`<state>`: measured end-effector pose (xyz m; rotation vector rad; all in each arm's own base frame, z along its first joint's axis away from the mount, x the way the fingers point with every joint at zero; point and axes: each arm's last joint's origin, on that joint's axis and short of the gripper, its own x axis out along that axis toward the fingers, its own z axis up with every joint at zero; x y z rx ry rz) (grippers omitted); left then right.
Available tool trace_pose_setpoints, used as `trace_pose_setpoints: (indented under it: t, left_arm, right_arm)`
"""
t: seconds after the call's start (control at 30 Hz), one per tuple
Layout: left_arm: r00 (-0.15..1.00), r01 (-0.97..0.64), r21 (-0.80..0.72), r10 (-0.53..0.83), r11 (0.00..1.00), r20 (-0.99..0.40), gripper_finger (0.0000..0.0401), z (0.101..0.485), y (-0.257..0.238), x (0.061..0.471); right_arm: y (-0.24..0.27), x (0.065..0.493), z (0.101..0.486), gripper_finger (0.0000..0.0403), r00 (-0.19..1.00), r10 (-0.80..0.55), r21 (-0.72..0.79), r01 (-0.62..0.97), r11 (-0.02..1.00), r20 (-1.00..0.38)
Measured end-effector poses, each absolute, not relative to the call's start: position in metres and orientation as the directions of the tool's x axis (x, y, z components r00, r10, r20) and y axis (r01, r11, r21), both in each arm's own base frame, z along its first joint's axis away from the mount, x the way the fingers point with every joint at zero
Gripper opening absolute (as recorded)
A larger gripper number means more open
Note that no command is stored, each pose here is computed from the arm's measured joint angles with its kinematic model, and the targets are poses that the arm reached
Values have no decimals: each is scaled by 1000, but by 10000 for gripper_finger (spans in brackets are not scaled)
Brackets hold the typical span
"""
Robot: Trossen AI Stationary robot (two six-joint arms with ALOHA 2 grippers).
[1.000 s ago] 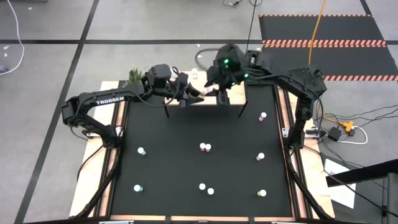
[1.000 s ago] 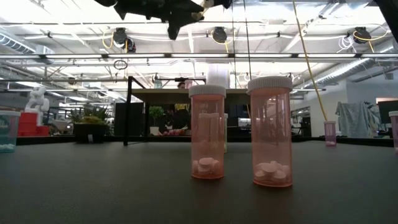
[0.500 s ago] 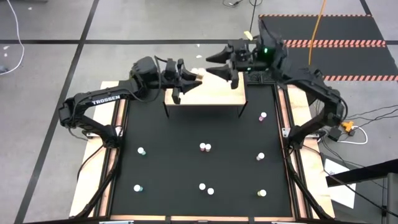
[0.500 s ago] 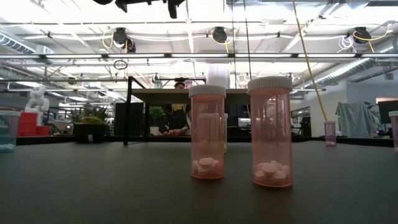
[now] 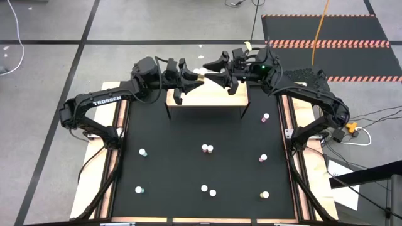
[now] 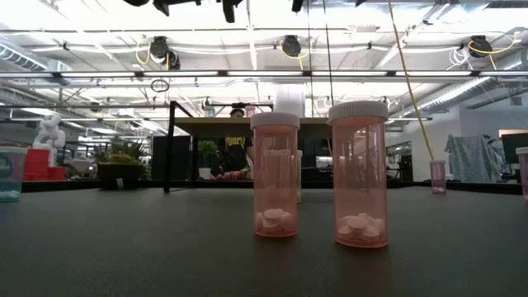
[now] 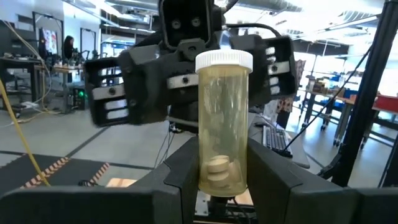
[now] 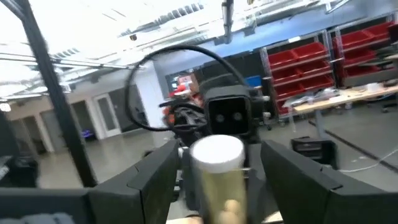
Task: Pick and place medicine bottles onto shelf by color
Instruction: Put the middle yellow pill bottle on the shelf
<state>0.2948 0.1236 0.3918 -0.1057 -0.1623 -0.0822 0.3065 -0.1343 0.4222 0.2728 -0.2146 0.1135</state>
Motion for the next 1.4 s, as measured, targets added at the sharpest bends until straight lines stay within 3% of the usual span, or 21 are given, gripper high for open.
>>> trace_pose_setpoints:
  t: [0.2,0.7,1.17,1.4]
  left_arm:
    - [984,92,-120,-72,989,160,117,391,124,295]
    - [988,89,-136,-70,987,135,118,388,124,295]
    - [989,89,-144,-70,986,131,118,388,124,296]
    - [996,-81,-225,88,971,22,119,377,134,294]
  right_arm:
    - [-136,310,419,223,972,80,223,-130,966,221]
    - [-135,310,419,150,968,129,197,-172,965,216]
    - [-135,310,416,117,974,126,209,-166,964,188]
    - [-153,304,410,117,989,52,207,-81,975,140]
